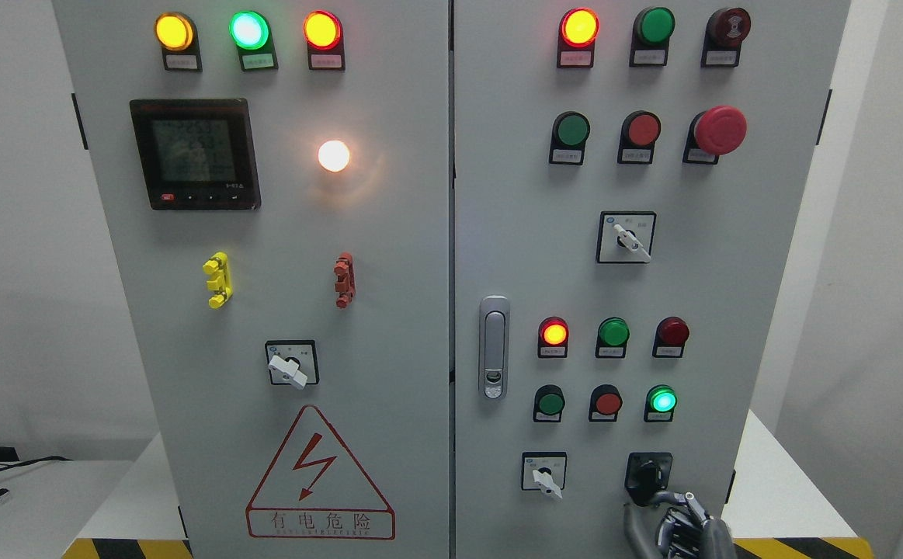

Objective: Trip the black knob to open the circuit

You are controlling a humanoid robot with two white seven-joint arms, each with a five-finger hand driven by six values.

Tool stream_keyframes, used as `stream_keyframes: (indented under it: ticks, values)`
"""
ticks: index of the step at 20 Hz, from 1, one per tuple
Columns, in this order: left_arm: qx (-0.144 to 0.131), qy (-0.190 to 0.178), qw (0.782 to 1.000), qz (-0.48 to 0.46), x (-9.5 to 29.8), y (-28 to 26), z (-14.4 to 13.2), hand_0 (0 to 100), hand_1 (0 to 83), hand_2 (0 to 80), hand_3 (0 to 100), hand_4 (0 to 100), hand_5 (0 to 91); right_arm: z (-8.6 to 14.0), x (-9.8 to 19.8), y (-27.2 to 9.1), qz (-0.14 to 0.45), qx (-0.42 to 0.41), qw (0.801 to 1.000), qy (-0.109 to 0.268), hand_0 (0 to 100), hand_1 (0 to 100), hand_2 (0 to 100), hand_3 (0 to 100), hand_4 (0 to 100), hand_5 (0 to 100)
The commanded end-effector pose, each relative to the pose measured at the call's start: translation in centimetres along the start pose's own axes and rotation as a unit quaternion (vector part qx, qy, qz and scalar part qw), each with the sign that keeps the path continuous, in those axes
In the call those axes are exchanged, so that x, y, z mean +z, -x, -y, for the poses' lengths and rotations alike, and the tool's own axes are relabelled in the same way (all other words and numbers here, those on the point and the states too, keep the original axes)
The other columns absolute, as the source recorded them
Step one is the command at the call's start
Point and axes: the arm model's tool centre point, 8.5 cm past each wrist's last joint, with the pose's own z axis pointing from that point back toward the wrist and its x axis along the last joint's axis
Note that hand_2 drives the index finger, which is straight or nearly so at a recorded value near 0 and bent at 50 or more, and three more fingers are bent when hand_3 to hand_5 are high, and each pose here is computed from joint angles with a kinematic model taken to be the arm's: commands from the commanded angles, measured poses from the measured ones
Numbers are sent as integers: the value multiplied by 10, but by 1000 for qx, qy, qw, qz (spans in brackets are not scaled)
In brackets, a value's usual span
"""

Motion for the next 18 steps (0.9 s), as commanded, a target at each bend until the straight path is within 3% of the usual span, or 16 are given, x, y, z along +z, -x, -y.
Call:
stream_keyframes:
  ticks: [1, 18]
  values:
    - [2, 0, 1000, 0, 0, 0, 0, 120, 389, 0, 0, 0, 0, 5, -3, -1, 2, 0, 1000, 9, 337, 730, 496, 964, 1000, 1000]
    - [2, 0, 1000, 0, 0, 0, 0, 120, 389, 0, 0, 0, 0, 5, -5, -3, 5, -1, 1000, 8, 338, 727, 496, 964, 1000, 1000]
